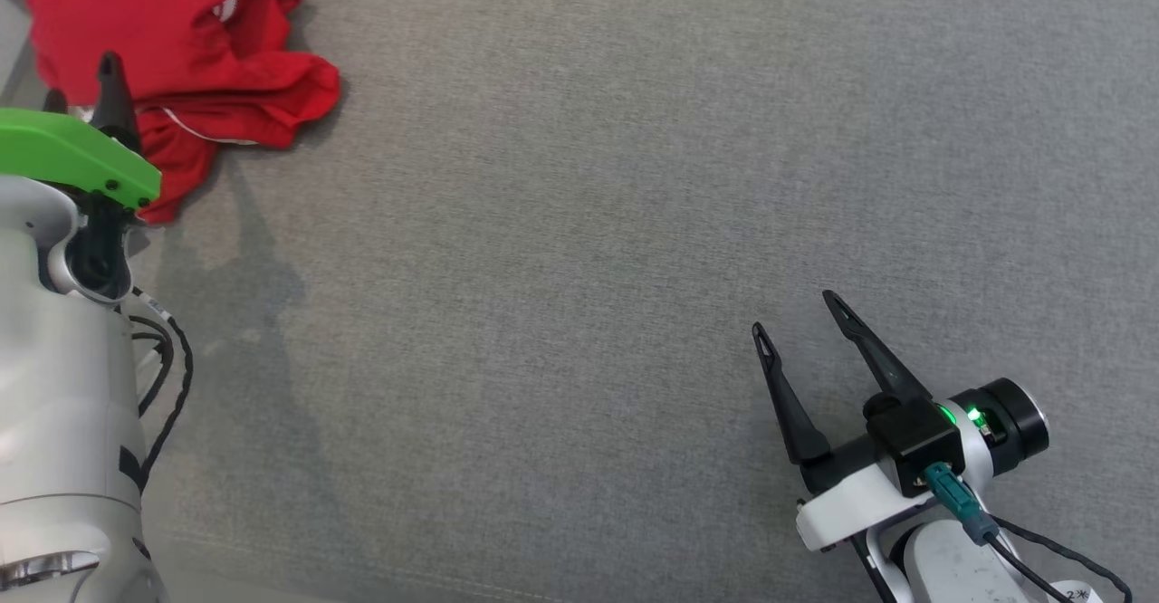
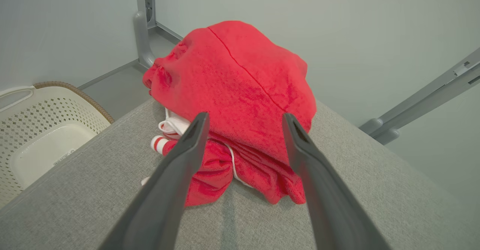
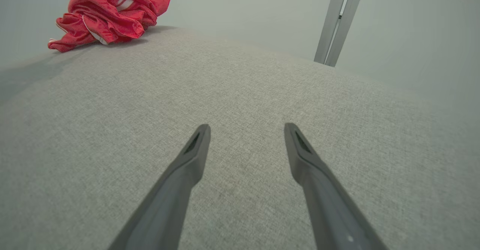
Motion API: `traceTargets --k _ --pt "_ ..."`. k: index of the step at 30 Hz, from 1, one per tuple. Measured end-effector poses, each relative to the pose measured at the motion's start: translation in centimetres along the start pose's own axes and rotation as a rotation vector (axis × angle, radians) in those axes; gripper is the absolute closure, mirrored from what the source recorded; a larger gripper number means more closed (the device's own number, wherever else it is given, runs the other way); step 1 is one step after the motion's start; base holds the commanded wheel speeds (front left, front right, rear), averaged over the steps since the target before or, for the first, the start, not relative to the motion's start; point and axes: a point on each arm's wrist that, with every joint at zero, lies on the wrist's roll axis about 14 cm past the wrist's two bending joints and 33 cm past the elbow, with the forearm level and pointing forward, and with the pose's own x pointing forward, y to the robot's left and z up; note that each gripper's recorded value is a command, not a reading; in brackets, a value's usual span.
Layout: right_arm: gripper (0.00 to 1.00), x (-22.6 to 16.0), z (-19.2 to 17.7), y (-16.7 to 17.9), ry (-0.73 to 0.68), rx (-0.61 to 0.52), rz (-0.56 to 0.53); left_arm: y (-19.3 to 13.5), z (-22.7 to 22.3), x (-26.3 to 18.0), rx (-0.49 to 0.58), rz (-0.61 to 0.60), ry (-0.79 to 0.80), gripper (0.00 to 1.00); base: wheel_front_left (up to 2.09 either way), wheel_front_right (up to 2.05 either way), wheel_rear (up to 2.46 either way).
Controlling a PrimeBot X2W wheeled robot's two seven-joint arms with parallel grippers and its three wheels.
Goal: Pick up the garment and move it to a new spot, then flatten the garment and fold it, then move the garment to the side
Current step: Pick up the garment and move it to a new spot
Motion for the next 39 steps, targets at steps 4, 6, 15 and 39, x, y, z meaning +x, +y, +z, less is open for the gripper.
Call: traceTargets --k 4,6,15,39 --pt "0.0 -0.9 -1.2 -1.3 0.035 0.014 -0.044 -0.8 -1.7 1.8 0.015 -0.001 0.037 0.0 0.0 0.0 0.0" --pt "0.0 -1.3 -1.6 -1.9 0.046 0.021 -0.066 -1.2 -2.8 2.4 0.026 0.002 0.064 0.0 0.0 0.0 0.0" --pt "0.0 -3.8 -1.4 -4.6 0.063 -0.003 -0.163 -1.3 -4.7 4.3 0.145 0.061 0.115 0.0 0.0 0.0 0.0" --pt "0.0 -4.1 0.5 -4.4 0.009 0.056 -0.177 -3.8 2.5 3.6 0.28 -0.068 -0.047 1.0 0.0 0.0 0.0"
